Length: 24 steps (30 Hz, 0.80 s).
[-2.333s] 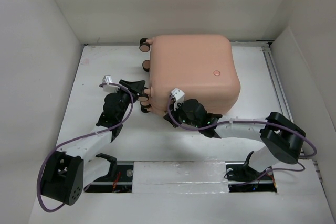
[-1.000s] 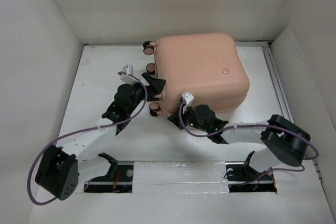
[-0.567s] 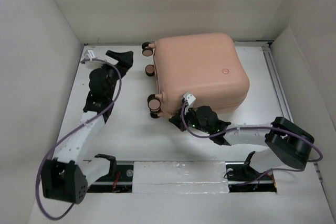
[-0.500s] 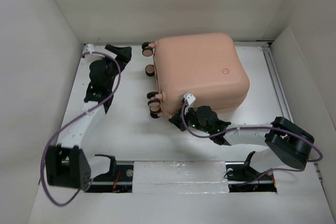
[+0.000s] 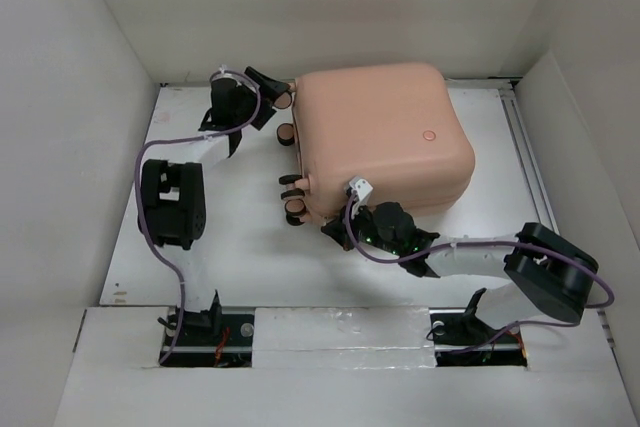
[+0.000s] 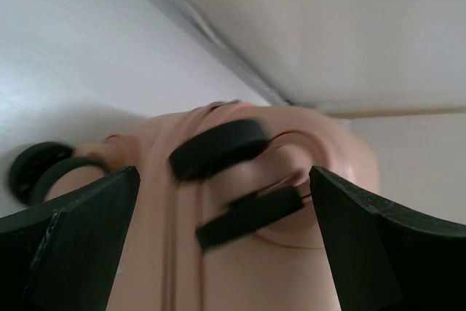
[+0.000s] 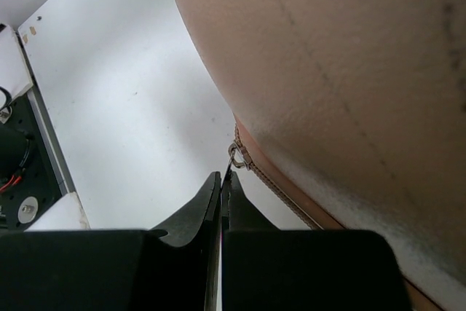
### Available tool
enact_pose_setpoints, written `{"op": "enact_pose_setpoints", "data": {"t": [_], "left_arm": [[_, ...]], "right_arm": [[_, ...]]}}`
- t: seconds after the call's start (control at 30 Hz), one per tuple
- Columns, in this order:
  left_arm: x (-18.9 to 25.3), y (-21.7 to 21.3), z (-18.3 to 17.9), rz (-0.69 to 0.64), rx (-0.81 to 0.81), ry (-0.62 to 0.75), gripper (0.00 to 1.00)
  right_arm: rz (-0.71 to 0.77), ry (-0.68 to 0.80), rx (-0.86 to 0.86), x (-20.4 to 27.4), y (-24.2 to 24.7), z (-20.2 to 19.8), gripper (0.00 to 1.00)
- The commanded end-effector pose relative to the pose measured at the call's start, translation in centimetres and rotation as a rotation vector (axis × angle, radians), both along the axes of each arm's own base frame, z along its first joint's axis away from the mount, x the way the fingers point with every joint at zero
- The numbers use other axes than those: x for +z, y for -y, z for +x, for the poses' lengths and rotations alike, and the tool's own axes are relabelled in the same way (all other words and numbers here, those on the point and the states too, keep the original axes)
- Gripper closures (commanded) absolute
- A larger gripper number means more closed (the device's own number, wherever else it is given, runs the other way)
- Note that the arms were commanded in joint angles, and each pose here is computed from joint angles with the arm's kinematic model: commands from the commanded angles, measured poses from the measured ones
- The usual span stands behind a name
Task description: Pack the luggage
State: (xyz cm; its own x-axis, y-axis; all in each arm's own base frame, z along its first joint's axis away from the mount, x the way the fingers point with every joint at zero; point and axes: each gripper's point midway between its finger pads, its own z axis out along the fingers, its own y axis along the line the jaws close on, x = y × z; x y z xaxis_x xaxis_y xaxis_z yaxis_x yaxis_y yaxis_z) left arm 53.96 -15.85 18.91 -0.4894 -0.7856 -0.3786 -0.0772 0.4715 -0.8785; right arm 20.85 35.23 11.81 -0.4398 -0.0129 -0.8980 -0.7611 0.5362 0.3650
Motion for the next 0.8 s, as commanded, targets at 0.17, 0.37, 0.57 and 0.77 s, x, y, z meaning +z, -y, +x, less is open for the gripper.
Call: {"op": "enact_pose_setpoints", "data": {"t": [0.17,0.37,0.57,0.77], "left_arm": [[6.3,3.2,3.3,-0.286,-0.11,0.196,0.11],[5.9,4.0,3.0,-0.438,-0.134,0.24,0.4],[6.1,3.5,2.8,-0.505,-0.105,0.264,1.0],[7.6,0.1,0.4,-0.468,-0.014,0.357,1.0]], "right_arm": [[0.124,-0.054,0.287,2.7,-3.7,-6.3,1.0],[0.119,-0.046,0.239,2.8,-3.0,-5.8,1.0],[0.093,-0.049,0.176,2.8,-2.1,-5.1,1.0],[0.133,-0.064,0.106,3.6,1.6,-2.1,1.0]]}}
